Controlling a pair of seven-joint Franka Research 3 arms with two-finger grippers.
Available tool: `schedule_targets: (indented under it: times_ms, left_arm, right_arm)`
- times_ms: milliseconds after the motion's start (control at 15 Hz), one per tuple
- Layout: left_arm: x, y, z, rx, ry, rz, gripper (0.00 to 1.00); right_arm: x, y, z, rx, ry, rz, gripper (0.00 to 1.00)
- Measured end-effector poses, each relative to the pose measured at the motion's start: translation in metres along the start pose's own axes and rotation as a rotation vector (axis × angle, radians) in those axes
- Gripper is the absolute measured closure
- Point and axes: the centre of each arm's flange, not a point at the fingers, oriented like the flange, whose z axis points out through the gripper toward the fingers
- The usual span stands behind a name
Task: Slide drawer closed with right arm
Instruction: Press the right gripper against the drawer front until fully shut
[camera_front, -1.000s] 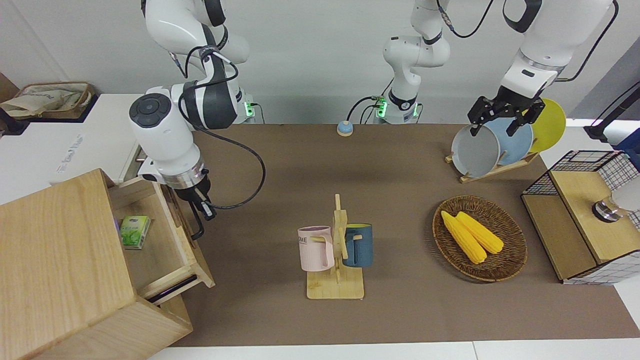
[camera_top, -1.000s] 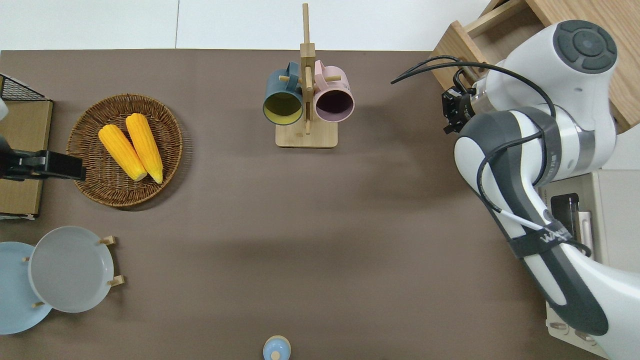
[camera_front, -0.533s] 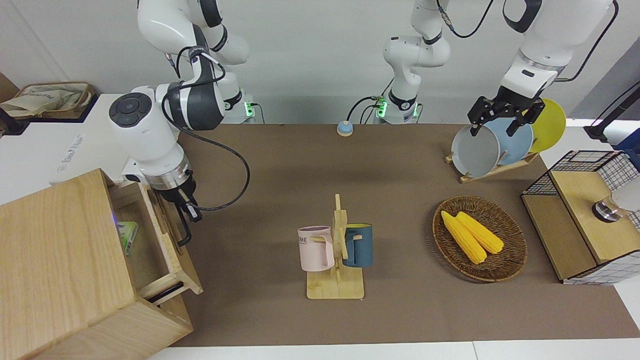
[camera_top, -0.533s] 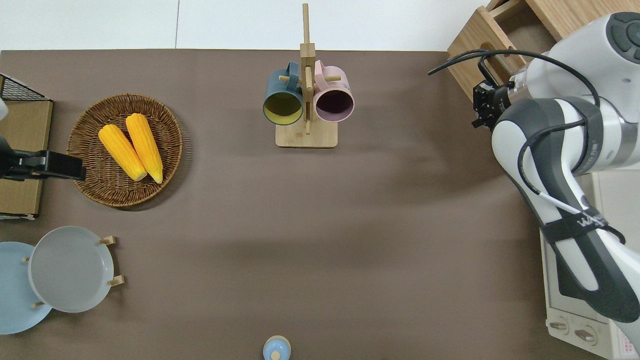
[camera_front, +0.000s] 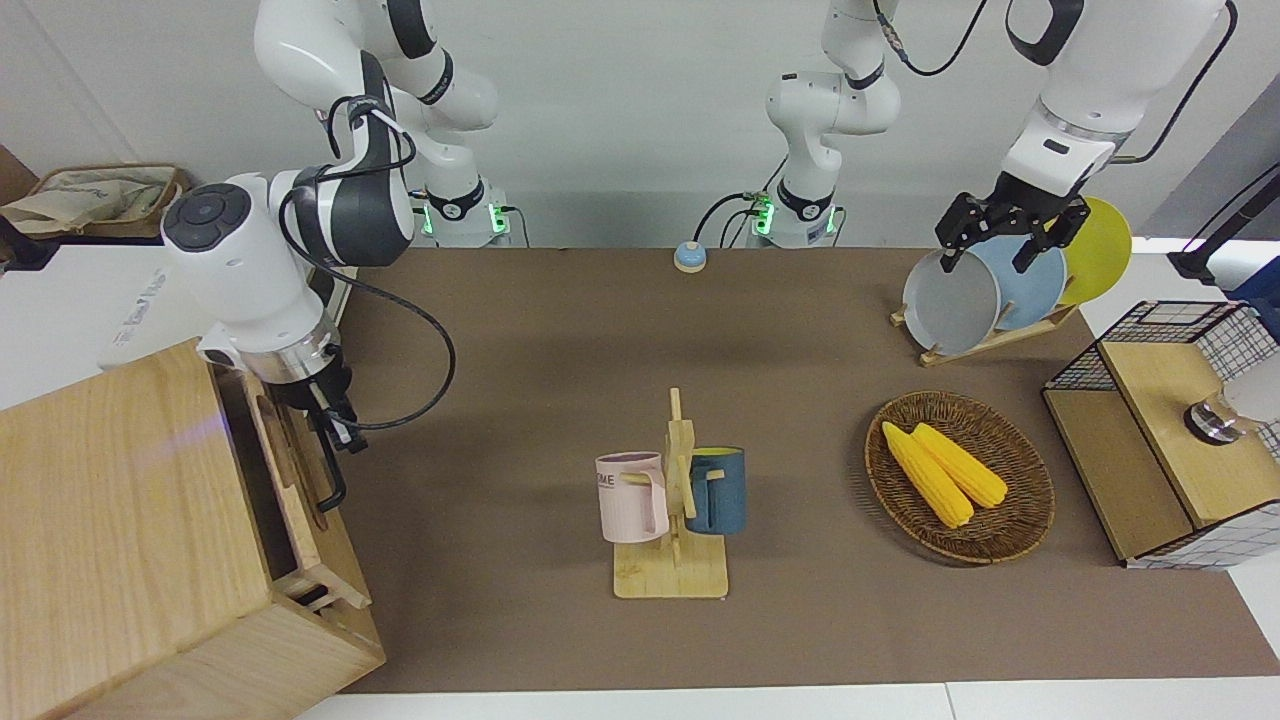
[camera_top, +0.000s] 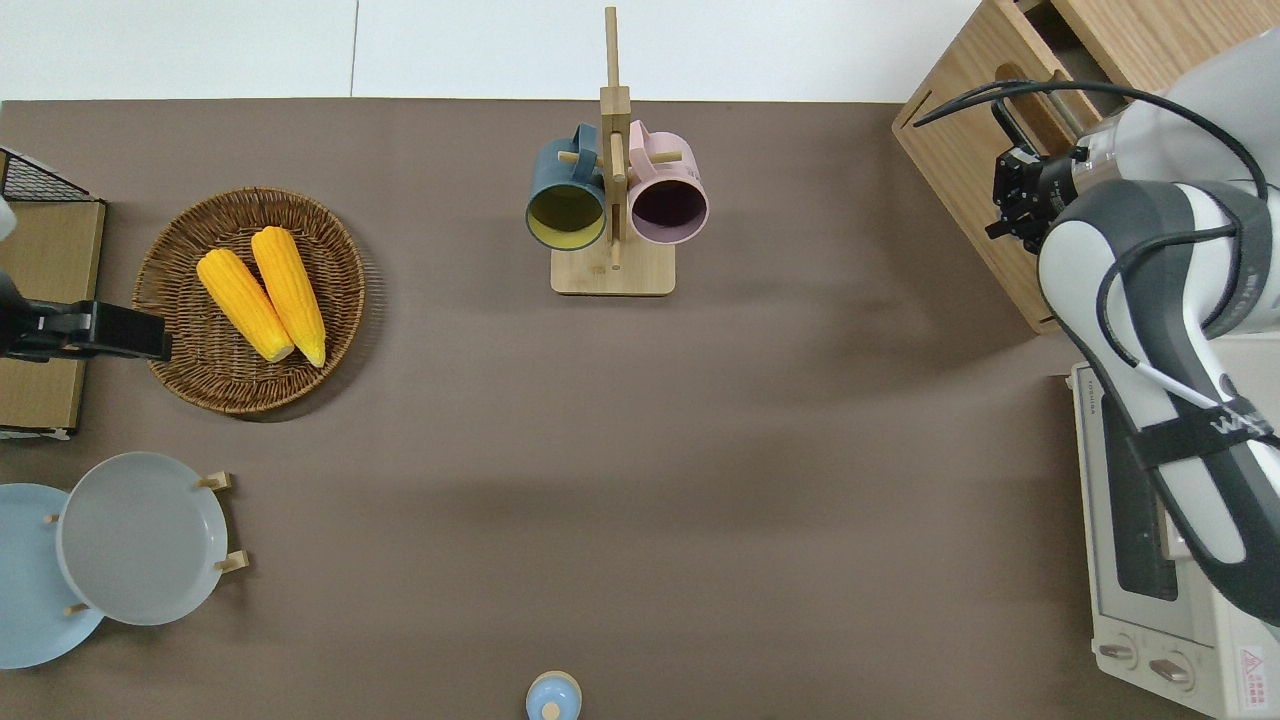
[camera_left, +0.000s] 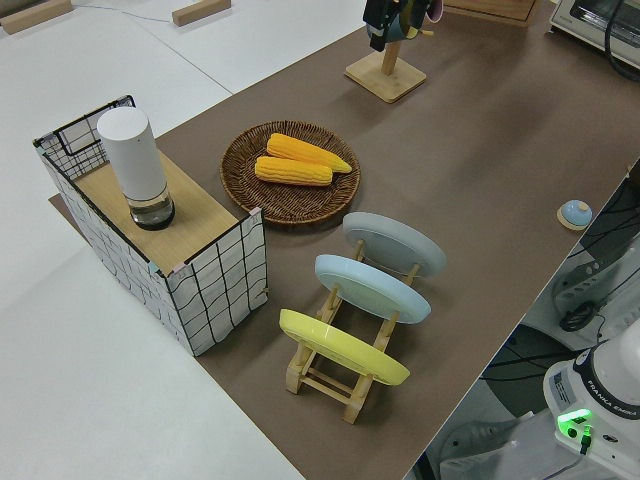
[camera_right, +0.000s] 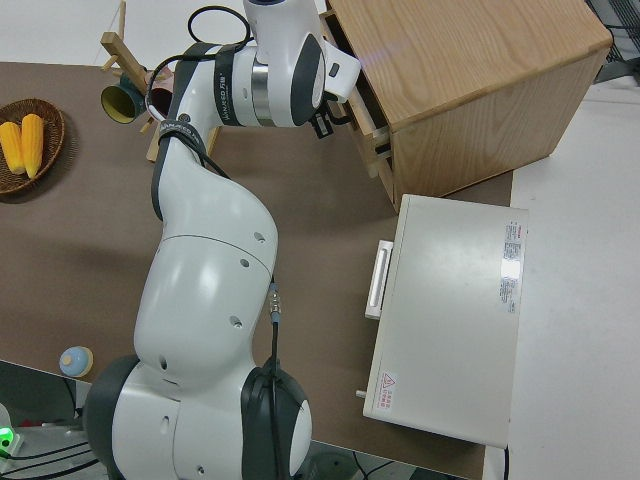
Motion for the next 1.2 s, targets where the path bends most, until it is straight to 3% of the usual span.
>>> schedule_targets:
  times_ms: [333,933,1200]
  left_arm:
    - [0.000,0.000,0.000,0.000,0.000,0.000,0.00]
    - [0.000,0.000,0.000,0.000,0.000,0.000,0.00]
    - [0.000,0.000,0.000,0.000,0.000,0.000,0.00]
  right_arm:
    - [0.021,0.007,-0.009,0.044,0.017,-0.026,0.99]
    - [0.026,0.010,-0.010,0.049,0.015,-0.129,0.99]
    - [0.026,0.010,-0.010,0.051,0.013,-0.140,0.99]
